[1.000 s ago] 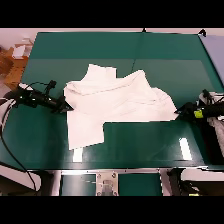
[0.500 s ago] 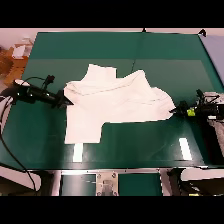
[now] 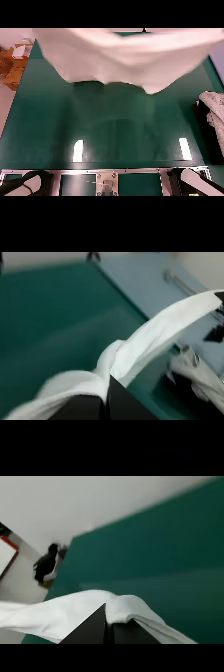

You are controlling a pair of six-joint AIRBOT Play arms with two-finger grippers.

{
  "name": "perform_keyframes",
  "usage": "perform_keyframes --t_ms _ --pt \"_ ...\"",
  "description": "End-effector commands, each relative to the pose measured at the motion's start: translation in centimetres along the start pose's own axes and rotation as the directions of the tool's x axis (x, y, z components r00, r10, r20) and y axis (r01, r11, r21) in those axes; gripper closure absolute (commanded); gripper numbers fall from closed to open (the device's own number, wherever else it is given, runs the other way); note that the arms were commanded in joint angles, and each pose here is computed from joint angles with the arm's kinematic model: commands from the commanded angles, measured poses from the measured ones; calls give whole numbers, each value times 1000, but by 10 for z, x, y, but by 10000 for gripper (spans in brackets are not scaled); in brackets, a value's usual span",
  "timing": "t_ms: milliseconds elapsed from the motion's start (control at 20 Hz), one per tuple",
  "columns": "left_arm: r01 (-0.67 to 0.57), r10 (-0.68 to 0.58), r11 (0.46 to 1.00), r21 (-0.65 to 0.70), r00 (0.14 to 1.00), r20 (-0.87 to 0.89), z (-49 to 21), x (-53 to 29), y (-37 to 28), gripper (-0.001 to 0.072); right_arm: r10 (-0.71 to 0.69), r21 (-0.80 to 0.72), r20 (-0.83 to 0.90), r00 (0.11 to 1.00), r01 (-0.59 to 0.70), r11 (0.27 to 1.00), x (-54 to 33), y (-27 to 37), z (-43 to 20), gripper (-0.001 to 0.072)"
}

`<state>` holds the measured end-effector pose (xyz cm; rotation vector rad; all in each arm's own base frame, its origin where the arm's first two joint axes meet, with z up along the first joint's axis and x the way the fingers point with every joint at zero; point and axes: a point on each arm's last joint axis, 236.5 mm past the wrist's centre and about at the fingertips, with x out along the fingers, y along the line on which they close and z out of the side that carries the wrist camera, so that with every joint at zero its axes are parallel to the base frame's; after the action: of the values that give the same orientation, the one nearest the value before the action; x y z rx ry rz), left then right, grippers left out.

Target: Fold the shirts.

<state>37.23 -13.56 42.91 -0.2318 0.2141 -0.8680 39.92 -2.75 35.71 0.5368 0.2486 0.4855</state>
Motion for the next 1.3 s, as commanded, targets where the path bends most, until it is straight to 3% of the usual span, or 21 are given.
perform_keyframes --t_ms 0,200,300,450,700,850,1050,1250 --pt "-105 -62 921 375 912 406 121 -103 -175 687 79 -328 332 940 37 944 -81 161 91 692" --pt "-297 -18 832 469 830 558 129 -171 -255 686 85 -474 557 826 232 850 -145 254 108 692" --pt "-341 66 837 428 839 540 119 -175 -246 687 62 -479 571 819 271 835 -150 264 102 692" --pt "-420 268 859 292 856 442 98 -163 -184 686 -19 -432 549 835 303 849 -144 235 98 692" --pt "-403 398 913 66 914 76 2 -98 -54 686 -120 -195 343 932 195 961 -95 117 43 692" --pt "-398 373 908 -130 910 -184 -96 -52 35 686 -163 10 174 971 164 986 -40 19 -33 692" --pt "-401 295 864 -303 893 -341 -232 3 141 686 -310 278 -43 950 310 909 26 -117 -161 692" --pt "-471 298 769 -432 863 -409 -319 41 236 686 -365 410 -263 893 446 795 74 -217 -248 692"
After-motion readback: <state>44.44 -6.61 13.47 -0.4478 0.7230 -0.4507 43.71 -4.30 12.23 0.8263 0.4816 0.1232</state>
